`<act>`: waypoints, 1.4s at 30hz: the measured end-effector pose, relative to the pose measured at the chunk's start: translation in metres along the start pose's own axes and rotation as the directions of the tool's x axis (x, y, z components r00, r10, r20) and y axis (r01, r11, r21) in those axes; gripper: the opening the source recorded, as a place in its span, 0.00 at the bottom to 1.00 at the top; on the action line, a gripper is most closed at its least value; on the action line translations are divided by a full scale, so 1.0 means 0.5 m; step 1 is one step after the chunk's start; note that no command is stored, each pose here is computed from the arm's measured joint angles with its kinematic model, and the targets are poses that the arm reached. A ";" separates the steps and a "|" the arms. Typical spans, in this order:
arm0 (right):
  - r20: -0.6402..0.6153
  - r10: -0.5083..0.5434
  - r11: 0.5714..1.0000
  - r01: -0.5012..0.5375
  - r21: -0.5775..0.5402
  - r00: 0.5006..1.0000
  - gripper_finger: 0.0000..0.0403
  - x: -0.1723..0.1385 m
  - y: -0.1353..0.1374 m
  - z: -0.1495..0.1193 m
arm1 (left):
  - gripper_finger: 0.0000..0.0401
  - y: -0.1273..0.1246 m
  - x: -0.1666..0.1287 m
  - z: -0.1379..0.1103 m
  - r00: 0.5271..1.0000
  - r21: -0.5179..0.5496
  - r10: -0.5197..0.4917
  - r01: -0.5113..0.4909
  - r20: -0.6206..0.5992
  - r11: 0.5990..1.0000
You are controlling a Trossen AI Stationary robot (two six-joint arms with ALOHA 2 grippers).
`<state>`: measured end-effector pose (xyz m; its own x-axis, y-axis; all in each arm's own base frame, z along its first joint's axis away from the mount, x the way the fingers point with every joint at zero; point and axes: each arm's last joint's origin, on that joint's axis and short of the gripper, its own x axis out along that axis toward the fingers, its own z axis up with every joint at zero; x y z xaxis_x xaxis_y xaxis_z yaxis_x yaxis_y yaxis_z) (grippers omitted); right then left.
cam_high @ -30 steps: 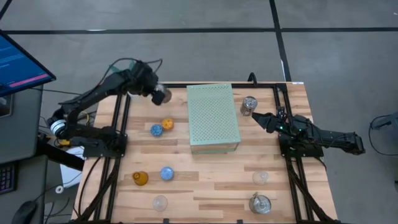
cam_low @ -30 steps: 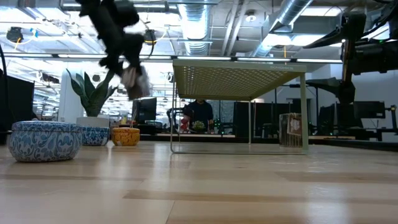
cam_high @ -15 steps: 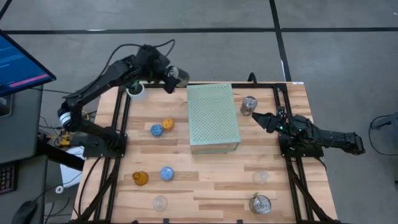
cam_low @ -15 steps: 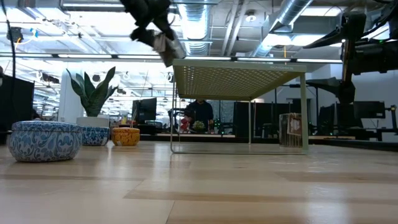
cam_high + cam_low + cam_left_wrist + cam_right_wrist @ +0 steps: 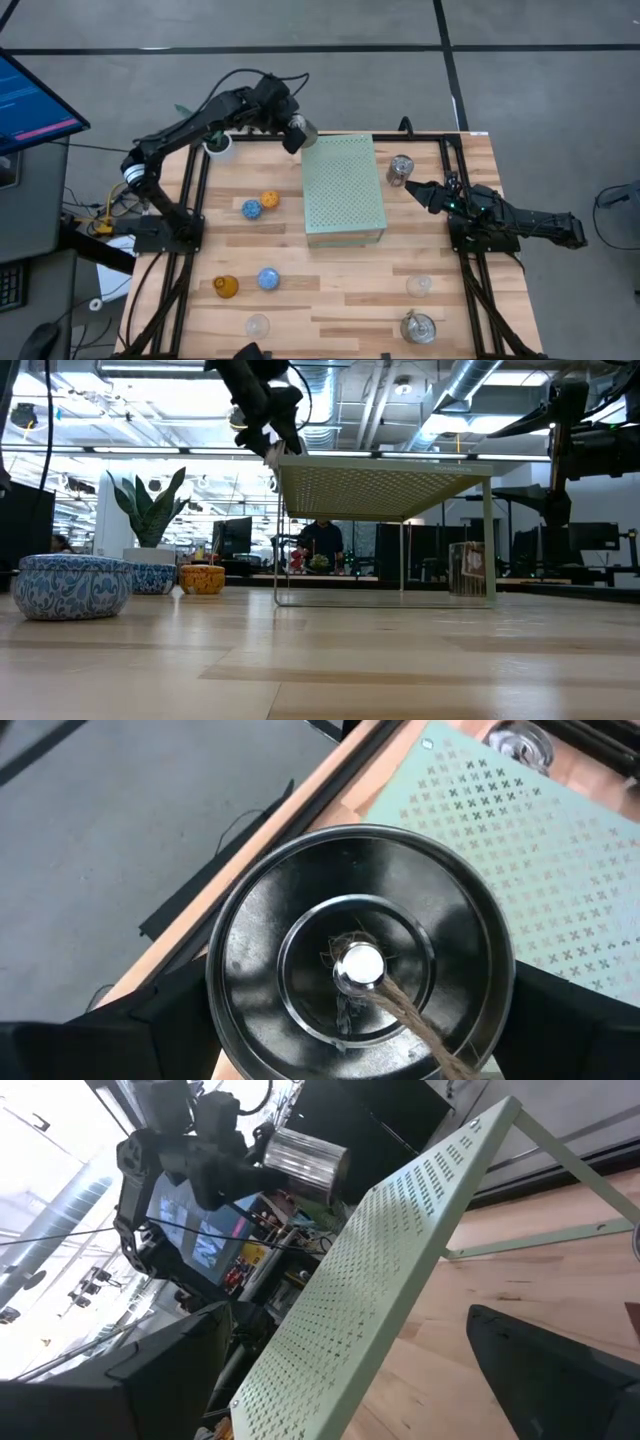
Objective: Pick & Place candle stick holders
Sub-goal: Put the top left silver scented candle on the shelf
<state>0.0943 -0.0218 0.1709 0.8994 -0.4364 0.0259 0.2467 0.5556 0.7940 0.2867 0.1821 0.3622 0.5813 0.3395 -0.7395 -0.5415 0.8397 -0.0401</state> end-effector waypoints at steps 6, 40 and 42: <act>0.000 0.000 1.000 0.000 0.000 1.000 0.98 0.000 0.000 0.000 | 0.89 -0.015 0.024 -0.002 1.000 0.027 -0.013 0.014 -0.029 1.000; -0.002 0.002 1.000 -0.002 -0.003 1.000 0.98 0.000 0.000 0.000 | 0.95 -0.023 0.043 0.001 0.998 0.047 -0.055 0.056 -0.024 0.997; -0.002 0.002 1.000 -0.002 -0.003 1.000 0.98 0.000 0.000 0.000 | 0.95 -0.023 0.043 0.003 0.998 0.048 -0.054 0.055 -0.018 0.997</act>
<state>0.0943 -0.0217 0.1709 0.9004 -0.4343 0.0263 0.2462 0.5584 0.7922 0.3062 0.1804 0.3476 0.5987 0.2855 -0.7484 -0.4789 0.8765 -0.0488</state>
